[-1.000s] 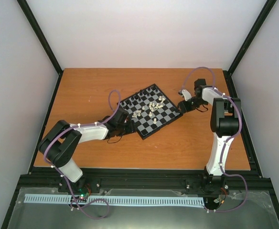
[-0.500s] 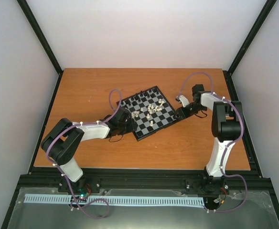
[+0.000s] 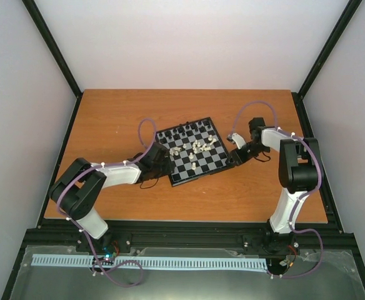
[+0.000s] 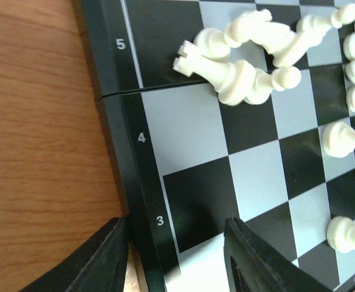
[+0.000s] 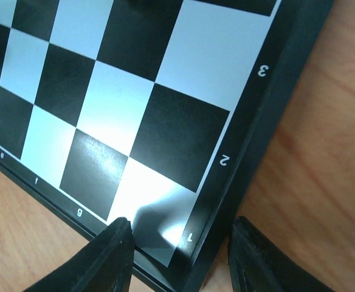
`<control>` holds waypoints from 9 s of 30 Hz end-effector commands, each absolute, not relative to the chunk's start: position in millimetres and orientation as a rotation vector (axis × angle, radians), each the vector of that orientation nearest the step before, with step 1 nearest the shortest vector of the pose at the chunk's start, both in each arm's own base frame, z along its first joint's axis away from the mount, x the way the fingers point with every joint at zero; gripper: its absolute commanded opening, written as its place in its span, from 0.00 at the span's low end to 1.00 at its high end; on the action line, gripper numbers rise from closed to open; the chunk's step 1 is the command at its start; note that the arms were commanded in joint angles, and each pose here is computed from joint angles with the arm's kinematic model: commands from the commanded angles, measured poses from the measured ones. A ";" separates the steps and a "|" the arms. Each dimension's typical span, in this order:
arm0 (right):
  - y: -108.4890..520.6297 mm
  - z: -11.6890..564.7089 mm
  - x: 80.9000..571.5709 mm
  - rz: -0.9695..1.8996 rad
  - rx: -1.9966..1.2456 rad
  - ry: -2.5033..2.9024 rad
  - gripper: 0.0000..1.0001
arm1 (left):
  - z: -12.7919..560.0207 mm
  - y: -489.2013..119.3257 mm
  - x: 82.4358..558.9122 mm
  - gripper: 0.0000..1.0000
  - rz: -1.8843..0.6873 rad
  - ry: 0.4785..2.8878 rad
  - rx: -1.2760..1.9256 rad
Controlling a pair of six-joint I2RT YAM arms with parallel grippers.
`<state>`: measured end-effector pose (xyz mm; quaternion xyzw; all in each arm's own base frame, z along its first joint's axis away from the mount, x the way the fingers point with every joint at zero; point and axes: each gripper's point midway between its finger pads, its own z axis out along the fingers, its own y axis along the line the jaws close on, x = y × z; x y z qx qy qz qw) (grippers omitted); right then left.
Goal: Set up the chess pieces on the board
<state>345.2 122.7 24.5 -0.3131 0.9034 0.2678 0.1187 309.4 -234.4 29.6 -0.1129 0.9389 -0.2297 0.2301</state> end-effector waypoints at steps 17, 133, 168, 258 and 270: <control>154.3 25.8 258.3 0.820 -1.212 2.679 0.43 | 40.5 -216.1 269.4 0.34 -0.595 2.635 -0.126; 151.1 204.3 282.6 0.376 -1.014 2.055 0.72 | 125.4 -274.7 237.8 0.40 -0.250 2.604 0.736; 152.0 200.1 279.4 0.385 -1.038 2.046 0.74 | 77.7 -304.6 237.8 0.09 -0.273 2.672 0.743; 153.6 191.5 277.3 0.409 -1.059 2.074 0.75 | 102.1 -215.7 325.3 0.31 -0.078 2.600 0.211; 153.0 185.9 277.7 0.407 -1.064 2.092 0.76 | 75.7 -227.5 351.6 0.27 -0.068 2.635 0.211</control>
